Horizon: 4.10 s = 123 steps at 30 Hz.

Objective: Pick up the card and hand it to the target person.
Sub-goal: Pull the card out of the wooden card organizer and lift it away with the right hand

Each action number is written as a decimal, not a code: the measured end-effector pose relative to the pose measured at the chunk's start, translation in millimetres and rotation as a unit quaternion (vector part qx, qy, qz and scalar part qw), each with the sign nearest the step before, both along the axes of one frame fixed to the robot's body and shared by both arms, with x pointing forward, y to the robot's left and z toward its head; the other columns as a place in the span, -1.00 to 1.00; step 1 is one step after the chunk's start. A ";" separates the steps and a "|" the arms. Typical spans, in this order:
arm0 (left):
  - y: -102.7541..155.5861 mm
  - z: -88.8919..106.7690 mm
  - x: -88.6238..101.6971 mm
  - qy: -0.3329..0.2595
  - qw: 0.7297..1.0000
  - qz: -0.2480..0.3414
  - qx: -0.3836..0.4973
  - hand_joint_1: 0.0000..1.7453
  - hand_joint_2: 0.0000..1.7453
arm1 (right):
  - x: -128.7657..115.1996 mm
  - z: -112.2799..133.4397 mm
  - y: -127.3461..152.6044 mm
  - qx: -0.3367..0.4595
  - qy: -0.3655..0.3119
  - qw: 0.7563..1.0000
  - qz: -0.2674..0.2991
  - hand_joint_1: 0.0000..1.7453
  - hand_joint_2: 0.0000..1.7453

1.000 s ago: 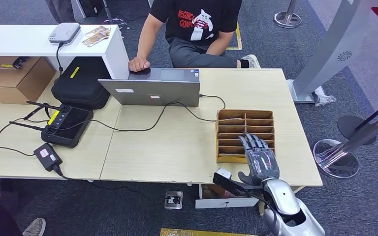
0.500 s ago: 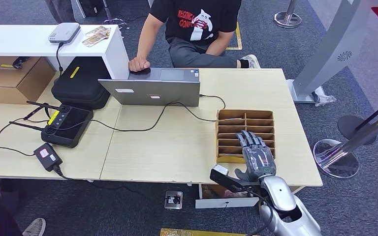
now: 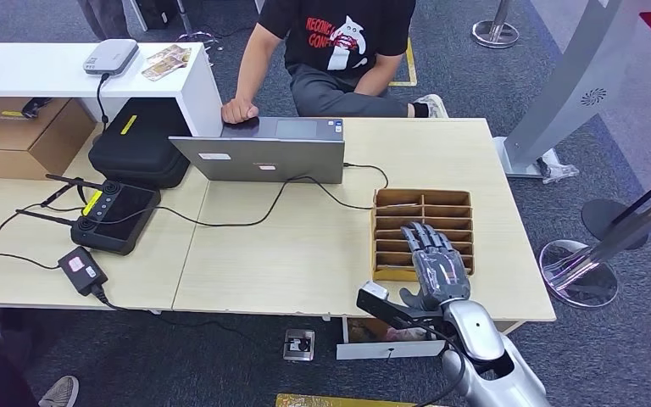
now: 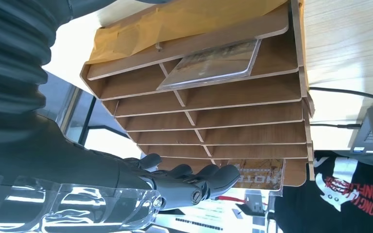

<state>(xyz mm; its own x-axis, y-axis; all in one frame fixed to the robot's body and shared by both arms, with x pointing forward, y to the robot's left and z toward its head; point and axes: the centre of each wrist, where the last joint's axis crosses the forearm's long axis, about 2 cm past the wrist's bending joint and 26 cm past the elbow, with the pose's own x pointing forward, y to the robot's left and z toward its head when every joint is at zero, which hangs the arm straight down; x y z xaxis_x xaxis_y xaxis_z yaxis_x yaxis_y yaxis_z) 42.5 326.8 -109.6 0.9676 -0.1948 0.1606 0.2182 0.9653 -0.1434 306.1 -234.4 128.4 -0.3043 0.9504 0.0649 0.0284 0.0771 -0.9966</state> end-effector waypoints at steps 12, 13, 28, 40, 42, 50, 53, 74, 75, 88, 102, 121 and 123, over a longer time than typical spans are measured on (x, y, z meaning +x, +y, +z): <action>-0.2 0.0 -0.2 0.000 1.000 0.007 -0.001 -1.00 1.00 | 2.0 -1.8 9.1 0.010 0.002 1.000 0.005 -0.82 1.00; -0.2 0.0 -0.3 0.000 1.000 0.008 -0.001 -1.00 1.00 | 2.3 -1.7 10.1 0.010 0.002 1.000 0.005 -0.81 1.00; -1.4 -0.3 -1.6 0.000 1.000 0.019 -0.003 -1.00 1.00 | 6.2 -0.1 18.1 0.011 -0.006 1.000 0.019 -0.05 1.00; -2.3 -0.4 -2.5 0.000 1.000 0.023 -0.005 -1.00 1.00 | 9.6 1.9 21.3 0.013 -0.008 1.000 0.023 -0.23 1.00; -2.4 -0.4 -2.5 0.000 1.000 0.023 -0.005 -1.00 1.00 | 9.6 1.9 21.4 0.013 -0.008 1.000 0.023 -0.23 1.00; -2.4 -0.4 -2.5 0.000 1.000 0.022 -0.005 -1.00 1.00 | 8.8 1.5 21.5 0.014 -0.009 1.000 0.024 0.08 1.00; -2.4 -0.4 -2.5 0.000 1.000 0.021 -0.004 -1.00 1.00 | 8.3 0.9 21.4 0.014 -0.009 1.000 0.024 -0.17 1.00; -1.7 -0.3 -1.5 -0.001 1.000 0.011 -0.002 -1.00 1.00 | -1.4 -9.3 16.9 0.002 0.002 1.000 0.017 0.35 1.00; -1.7 -0.3 -1.5 -0.001 1.000 0.010 -0.002 -1.00 1.00 | -2.0 -9.6 16.3 0.002 0.001 1.000 0.017 0.45 1.00; -0.8 0.0 0.2 -0.001 1.000 -0.006 0.001 -1.00 1.00 | -8.8 -9.6 9.0 0.007 -0.010 1.000 0.008 1.00 1.00; 0.0 0.0 0.4 -0.001 1.000 -0.010 0.003 -1.00 1.00 | -16.3 -8.4 5.0 0.010 -0.029 0.999 0.007 1.00 1.00; -0.2 0.0 -0.1 -0.008 1.000 -0.006 0.001 -1.00 1.00 | 1.9 32.0 0.5 0.052 -0.168 0.984 0.023 1.00 1.00; -0.2 0.0 -0.1 -0.008 1.000 -0.009 0.001 -1.00 1.00 | 9.2 43.9 -0.9 0.057 -0.195 0.979 0.025 1.00 1.00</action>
<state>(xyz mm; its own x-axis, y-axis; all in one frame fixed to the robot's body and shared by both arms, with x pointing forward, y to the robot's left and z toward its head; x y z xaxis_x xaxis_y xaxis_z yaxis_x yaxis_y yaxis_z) 42.4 326.6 -109.6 0.9613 -0.2128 0.1748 0.2379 0.9615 -0.1379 315.2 -235.3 172.4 -0.3733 0.9269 0.0399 0.3982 0.1989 -0.8955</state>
